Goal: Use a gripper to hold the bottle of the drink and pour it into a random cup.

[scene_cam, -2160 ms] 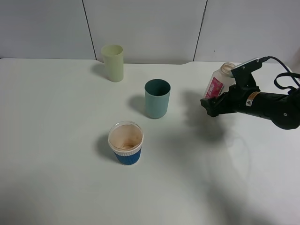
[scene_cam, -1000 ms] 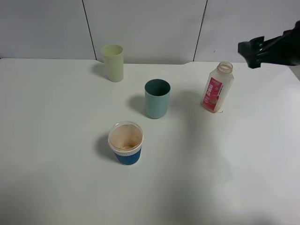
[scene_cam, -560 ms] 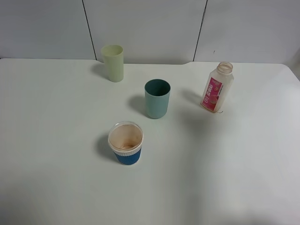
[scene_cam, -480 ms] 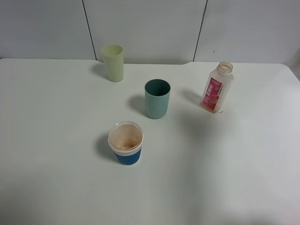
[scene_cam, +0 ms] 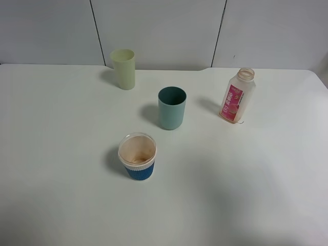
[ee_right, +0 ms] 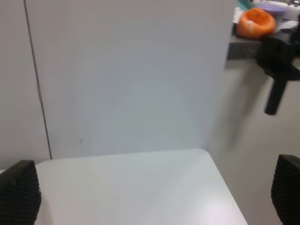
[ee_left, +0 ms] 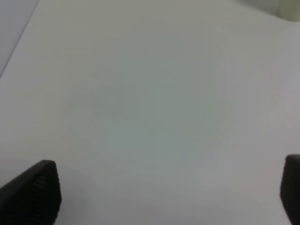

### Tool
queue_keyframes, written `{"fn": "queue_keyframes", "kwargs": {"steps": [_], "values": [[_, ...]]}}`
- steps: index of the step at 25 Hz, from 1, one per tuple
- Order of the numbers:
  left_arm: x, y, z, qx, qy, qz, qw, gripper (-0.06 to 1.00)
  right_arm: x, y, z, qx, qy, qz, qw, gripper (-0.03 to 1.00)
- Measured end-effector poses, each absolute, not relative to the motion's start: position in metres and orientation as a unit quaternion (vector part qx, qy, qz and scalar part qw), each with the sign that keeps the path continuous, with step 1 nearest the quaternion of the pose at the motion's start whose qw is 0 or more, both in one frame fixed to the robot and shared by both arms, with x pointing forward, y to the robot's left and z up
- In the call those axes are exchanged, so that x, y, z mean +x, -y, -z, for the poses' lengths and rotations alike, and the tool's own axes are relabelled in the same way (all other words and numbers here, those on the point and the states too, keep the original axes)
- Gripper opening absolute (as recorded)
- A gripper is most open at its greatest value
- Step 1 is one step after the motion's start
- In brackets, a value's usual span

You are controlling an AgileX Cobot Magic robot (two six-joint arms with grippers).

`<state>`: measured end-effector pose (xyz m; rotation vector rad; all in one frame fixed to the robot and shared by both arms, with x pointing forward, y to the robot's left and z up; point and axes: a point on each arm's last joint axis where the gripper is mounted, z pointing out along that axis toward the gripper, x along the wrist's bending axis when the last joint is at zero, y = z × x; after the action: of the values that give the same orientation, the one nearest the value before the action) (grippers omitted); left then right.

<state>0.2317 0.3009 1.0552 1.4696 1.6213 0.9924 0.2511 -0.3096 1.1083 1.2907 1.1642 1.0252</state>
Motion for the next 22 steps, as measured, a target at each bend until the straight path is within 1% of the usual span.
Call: {"fn": "queue_keyframes", "kwargs": {"steps": [5, 12, 17, 22], "values": [[0.232, -0.301, -1.055, 0.570, -0.629, -0.385, 0.361, 0.93, 0.230, 0.312, -1.088, 0.576, -0.519, -0.380, 0.504, 0.98], [0.232, -0.301, -1.055, 0.570, -0.629, -0.385, 0.361, 0.93, 0.223, 0.306, -1.066, 0.596, -0.604, -0.313, 0.427, 0.98], [0.232, -0.301, -1.055, 0.570, -0.629, -0.385, 0.361, 0.93, 0.221, 0.303, -1.061, 0.591, -0.630, -0.303, 0.403, 0.98], [0.232, -0.301, -1.055, 0.570, -0.629, -0.385, 0.361, 0.93, 0.226, 0.299, -1.055, 0.588, -0.634, -0.323, 0.385, 0.98]]}}
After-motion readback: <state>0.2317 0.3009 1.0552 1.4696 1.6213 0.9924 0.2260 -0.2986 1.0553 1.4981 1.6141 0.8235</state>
